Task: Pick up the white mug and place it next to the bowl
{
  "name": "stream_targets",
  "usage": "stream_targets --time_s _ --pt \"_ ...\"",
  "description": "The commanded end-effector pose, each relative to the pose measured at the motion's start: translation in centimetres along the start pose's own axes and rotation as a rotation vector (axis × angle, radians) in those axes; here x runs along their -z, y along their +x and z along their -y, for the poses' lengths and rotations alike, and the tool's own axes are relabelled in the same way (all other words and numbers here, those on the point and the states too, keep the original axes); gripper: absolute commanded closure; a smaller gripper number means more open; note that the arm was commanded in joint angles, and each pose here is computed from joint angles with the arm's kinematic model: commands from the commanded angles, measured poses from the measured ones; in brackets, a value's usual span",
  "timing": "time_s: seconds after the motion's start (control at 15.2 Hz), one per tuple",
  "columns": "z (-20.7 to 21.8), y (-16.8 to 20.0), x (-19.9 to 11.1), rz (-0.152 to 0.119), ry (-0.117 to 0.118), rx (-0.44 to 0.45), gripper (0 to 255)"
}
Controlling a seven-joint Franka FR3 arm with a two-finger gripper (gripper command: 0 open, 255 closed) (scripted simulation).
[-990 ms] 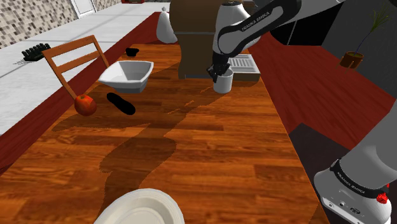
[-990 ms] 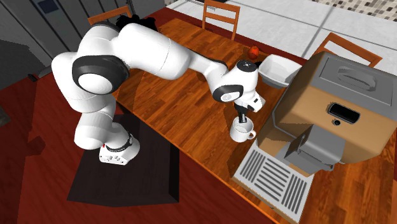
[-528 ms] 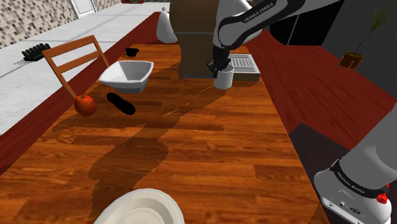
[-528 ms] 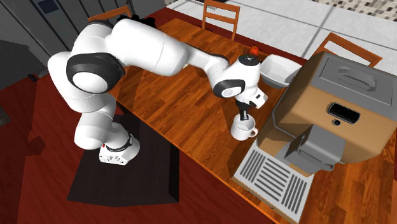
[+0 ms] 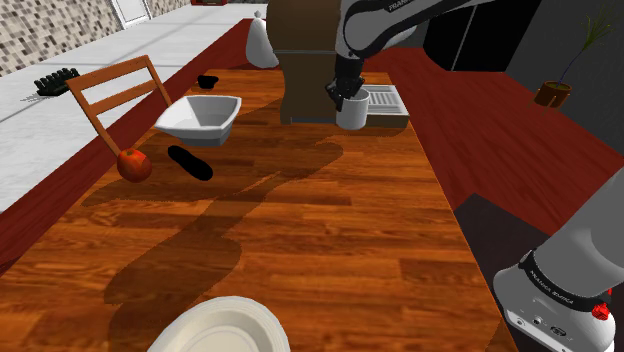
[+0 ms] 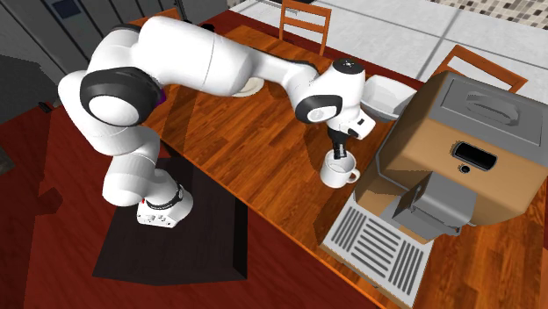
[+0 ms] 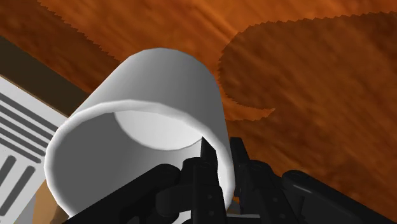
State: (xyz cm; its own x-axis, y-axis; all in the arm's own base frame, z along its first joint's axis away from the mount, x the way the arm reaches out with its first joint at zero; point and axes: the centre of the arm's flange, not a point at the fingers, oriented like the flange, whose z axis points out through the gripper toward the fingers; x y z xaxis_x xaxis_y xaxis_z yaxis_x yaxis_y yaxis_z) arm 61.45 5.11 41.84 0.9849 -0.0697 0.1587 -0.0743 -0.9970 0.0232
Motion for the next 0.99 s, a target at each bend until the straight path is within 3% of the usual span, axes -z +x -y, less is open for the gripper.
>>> stream_targets --time_s 0.0,0.92 --pt "-0.2 0.2 1.1 0.000 0.000 0.000 255" --pt "-0.3 1.4 8.4 0.000 0.000 0.000 255"
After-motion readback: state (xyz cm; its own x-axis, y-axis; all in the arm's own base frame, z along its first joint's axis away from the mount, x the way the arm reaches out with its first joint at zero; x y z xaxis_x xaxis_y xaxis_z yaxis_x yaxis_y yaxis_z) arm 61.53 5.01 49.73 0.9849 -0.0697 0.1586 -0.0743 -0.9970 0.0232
